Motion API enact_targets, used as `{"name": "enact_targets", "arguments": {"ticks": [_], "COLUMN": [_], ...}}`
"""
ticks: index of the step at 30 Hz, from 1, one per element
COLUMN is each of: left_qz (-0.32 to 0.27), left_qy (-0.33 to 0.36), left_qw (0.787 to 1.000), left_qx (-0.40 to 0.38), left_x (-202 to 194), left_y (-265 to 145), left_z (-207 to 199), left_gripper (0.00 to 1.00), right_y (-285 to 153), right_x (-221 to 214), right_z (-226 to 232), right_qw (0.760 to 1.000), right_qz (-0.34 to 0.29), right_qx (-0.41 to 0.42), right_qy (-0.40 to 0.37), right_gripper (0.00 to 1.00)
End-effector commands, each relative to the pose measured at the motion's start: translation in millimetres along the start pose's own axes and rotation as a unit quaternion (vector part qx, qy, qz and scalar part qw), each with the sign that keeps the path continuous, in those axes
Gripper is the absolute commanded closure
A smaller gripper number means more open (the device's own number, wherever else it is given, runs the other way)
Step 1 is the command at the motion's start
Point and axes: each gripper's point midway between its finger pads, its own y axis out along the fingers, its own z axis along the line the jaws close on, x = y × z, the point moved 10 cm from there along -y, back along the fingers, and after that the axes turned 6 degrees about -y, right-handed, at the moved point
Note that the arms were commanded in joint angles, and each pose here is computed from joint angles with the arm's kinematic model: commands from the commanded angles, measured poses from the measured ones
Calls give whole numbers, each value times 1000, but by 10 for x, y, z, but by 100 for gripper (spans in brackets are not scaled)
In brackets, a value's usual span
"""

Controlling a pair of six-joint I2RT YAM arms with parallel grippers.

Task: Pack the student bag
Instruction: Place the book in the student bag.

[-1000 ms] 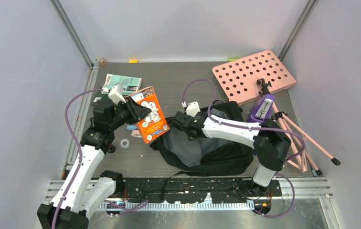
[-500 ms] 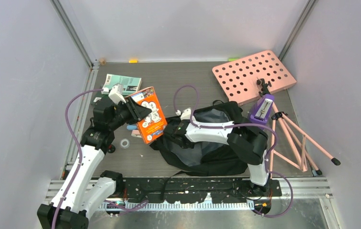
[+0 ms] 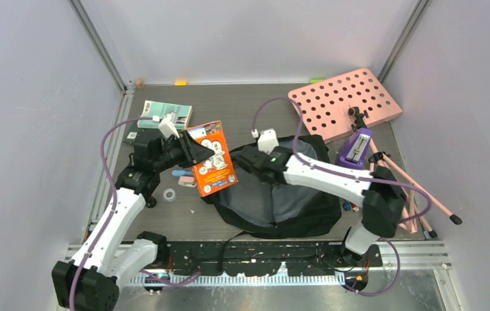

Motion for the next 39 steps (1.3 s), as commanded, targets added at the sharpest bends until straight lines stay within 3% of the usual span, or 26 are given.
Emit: {"name": "enact_targets", "arguments": {"ticks": [1, 6, 15, 30, 39], "left_qz": [15, 78, 120, 176, 179], "left_qy": [25, 13, -38, -78, -94], "left_qw": [993, 986, 977, 979, 971], "left_qx": [-117, -149, -171, -64, -131], "left_x": [120, -164, -610, -1094, -1163], "left_y": [89, 344, 884, 1318, 1582], "left_z": [-431, -604, -648, -160, -487], "left_gripper": [100, 100, 100, 100, 100], "right_y": [-226, -259, -367, -557, -558], "right_x": [244, 290, 358, 467, 455], "right_z": [-256, -471, -560, -787, -782], "right_qw": [990, 980, 956, 943, 939], "right_qz": [-4, 11, -5, -50, -57], "right_qx": [125, 182, 267, 267, 273], "right_qy": [61, 83, 124, 191, 200], "right_gripper": [100, 100, 100, 100, 99]}}
